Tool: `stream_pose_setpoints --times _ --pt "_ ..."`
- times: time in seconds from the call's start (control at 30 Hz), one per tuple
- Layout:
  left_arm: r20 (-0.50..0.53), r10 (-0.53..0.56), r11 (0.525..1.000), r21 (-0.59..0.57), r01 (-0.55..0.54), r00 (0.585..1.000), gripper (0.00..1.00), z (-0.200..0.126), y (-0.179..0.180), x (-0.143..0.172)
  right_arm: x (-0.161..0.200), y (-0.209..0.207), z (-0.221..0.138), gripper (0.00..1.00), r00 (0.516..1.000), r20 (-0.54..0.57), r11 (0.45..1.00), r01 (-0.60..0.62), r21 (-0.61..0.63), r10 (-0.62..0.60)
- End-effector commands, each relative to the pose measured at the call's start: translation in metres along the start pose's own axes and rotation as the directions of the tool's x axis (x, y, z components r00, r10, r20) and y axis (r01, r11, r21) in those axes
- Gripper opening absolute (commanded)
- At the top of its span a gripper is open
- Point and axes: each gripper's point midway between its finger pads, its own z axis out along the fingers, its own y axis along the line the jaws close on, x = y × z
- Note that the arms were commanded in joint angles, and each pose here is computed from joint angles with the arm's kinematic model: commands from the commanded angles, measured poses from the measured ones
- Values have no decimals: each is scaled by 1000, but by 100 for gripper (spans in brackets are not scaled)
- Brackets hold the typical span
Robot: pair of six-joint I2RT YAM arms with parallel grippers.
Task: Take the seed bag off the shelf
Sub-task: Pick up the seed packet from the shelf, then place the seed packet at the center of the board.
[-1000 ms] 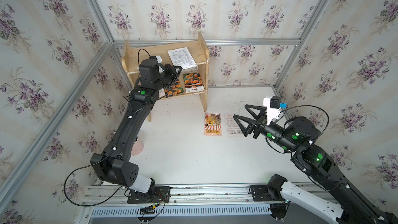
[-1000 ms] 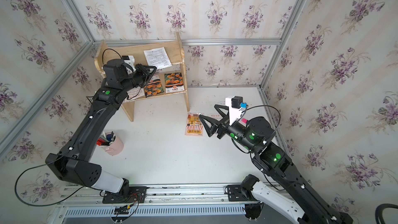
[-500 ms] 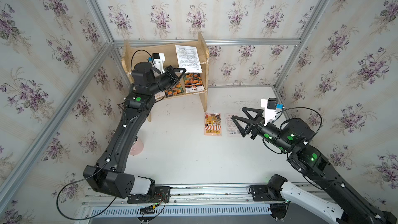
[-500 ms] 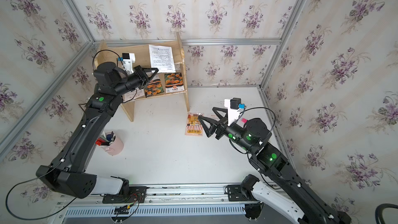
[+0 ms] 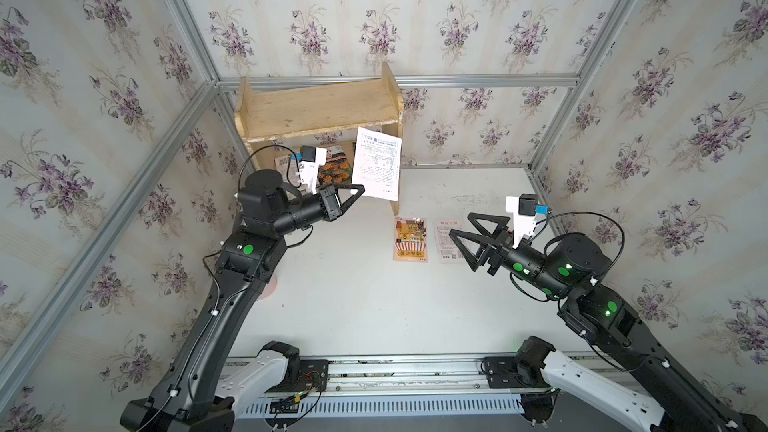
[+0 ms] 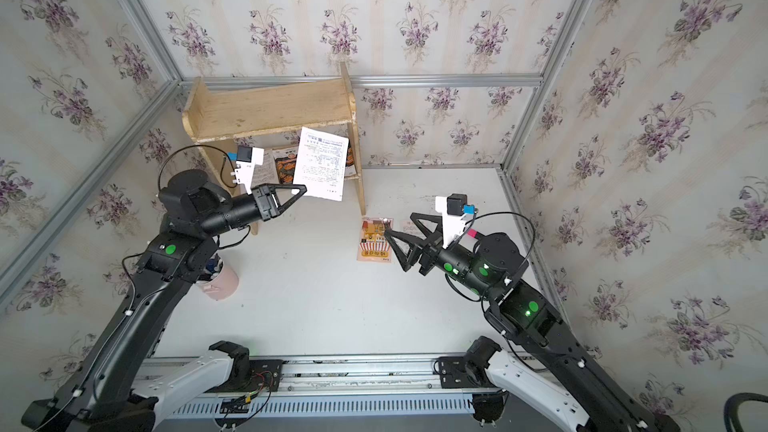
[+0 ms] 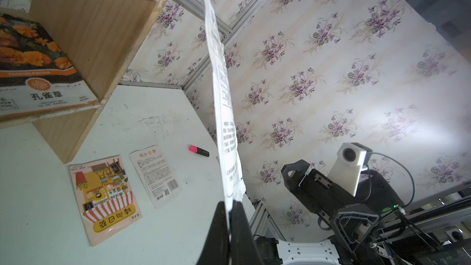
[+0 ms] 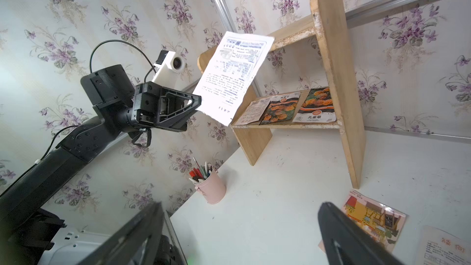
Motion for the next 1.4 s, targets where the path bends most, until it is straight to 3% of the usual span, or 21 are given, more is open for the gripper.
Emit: stream_pose_setpoints --times 0.0,0.2,0.73,1.37 --pt "-5 24 999 -26 -25 1000 0 -6 9 14 16 -1 -7 100 996 -71 999 51 0 -51" --pt "-33 -12 996 -91 9 999 0 -14 36 48 46 -18 -21 100 979 -194 995 70 75 -54" --pt "-122 -94 964 -261 60 988 0 6 139 121 109 -54 -39 100 959 -280 981 6 193 50" --pt "-211 -172 908 -412 72 962 0 54 253 167 112 -61 -46 100 956 -288 971 11 237 59"
